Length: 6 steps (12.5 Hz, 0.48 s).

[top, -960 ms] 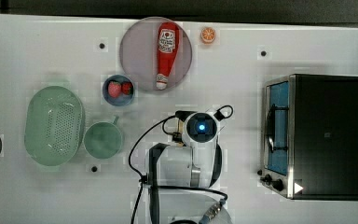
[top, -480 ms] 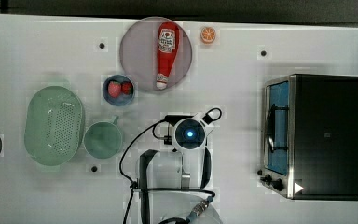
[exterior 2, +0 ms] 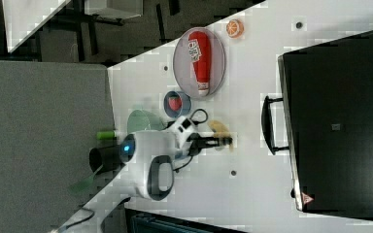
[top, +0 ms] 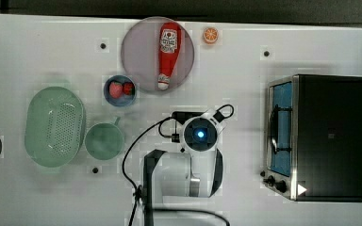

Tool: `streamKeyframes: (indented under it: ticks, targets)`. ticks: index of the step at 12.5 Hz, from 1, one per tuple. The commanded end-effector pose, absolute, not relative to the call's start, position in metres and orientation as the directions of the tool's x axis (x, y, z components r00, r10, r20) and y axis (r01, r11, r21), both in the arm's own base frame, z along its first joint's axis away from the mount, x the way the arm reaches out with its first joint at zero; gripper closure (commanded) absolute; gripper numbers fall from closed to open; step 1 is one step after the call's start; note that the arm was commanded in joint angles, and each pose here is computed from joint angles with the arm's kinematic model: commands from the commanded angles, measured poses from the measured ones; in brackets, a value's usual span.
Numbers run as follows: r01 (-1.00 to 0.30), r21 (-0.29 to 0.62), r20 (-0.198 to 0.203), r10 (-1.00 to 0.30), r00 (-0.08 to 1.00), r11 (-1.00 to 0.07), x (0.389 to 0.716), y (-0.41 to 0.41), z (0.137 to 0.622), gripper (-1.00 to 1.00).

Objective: Pick Banana and place it in mug.

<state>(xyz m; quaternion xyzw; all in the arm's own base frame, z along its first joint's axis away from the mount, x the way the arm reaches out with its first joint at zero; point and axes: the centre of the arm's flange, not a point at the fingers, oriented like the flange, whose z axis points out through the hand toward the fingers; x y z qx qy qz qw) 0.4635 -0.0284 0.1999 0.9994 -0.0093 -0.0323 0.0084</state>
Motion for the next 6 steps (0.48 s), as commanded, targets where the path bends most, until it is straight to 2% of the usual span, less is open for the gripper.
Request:
streamKeyframes:
  ticks: [1,6]
  targets:
    - [-0.049,0.008,-0.010,-0.049,0.999,-0.999,0.478,-0.045,0.267,0.46]
    - [-0.060,-0.005,0.040,-0.060,0.997,-0.998,0.466,-0.048,0.400,0.46]
